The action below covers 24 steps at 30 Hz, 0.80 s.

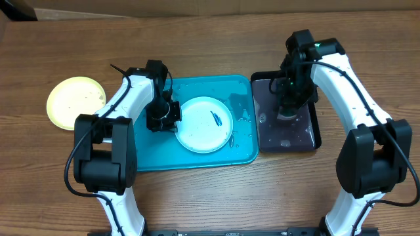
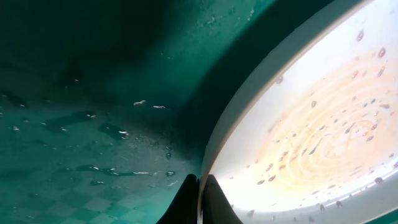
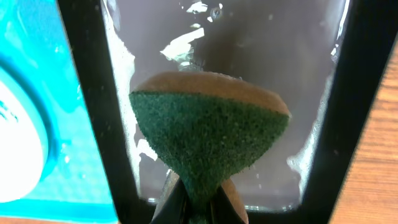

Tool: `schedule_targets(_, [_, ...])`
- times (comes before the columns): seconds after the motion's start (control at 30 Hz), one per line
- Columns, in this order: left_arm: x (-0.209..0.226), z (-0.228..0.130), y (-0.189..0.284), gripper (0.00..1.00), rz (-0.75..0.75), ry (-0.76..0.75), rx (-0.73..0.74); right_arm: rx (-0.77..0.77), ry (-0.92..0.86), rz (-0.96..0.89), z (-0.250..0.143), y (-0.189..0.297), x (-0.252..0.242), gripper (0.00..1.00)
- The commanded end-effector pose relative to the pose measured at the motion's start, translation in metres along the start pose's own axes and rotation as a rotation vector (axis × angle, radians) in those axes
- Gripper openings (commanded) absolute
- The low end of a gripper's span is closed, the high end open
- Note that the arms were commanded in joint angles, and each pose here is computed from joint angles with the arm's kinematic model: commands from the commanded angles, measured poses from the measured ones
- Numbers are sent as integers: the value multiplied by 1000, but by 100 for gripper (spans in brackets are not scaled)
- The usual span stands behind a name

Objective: Clean dirty plates on tray and stack at the side
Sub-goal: 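Rub the green sponge in the black tray water with right gripper, then carry the wet sponge with right gripper onto the light-blue plate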

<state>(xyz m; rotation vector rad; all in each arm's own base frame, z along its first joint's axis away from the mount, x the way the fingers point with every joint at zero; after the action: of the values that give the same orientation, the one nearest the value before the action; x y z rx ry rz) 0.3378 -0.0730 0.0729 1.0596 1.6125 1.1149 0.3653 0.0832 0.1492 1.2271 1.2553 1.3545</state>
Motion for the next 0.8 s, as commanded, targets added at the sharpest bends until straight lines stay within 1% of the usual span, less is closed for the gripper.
schedule_targets(0.0, [-5, -5, -3, 4, -28, -5, 24, -2, 4, -9, -6, -5, -3, 4])
schedule_targets(0.13, [-5, -4, -3, 4, -29, 2, 21, -36, 6, -6, 1, -3, -2, 4])
schedule_targets(0.27, [-5, -4, -3, 4, -29, 1, 20, -68, -5, 56, 8, 27, 1, 4])
schedule_targets(0.47, [-6, -2, -3, 4, -33, 10, 10, -144, 38, 312, 17, 87, 38, 4])
schedule_targets(0.53, [-6, -2, -3, 5, -34, 13, 7, -154, 72, 409, 16, 97, 57, 4])
schedule_targets(0.6, [-6, -1, -3, 4, -35, 16, 5, -147, 107, 457, 13, 98, 73, 3])
schedule_targets(0.7, [-6, -1, -3, 4, -36, 15, 3, -132, 170, 443, 7, 93, 96, 4])
schedule_targets(0.77, [-6, -1, -3, 4, -36, 14, 2, -139, 238, 392, 3, 88, 118, 4])
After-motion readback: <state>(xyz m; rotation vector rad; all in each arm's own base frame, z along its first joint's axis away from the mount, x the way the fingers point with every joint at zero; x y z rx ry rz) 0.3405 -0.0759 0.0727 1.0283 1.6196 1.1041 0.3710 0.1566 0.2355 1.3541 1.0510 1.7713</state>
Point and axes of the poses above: each gripper's point midway between its finger pads, its own y axis back along the fingers, its own x axis along the line the jaws close on, z = x × y, the point moved 6 cm from there along y, back along the fingers, and after that the axes turned 4 degrees about y, right-handed, at the moved point
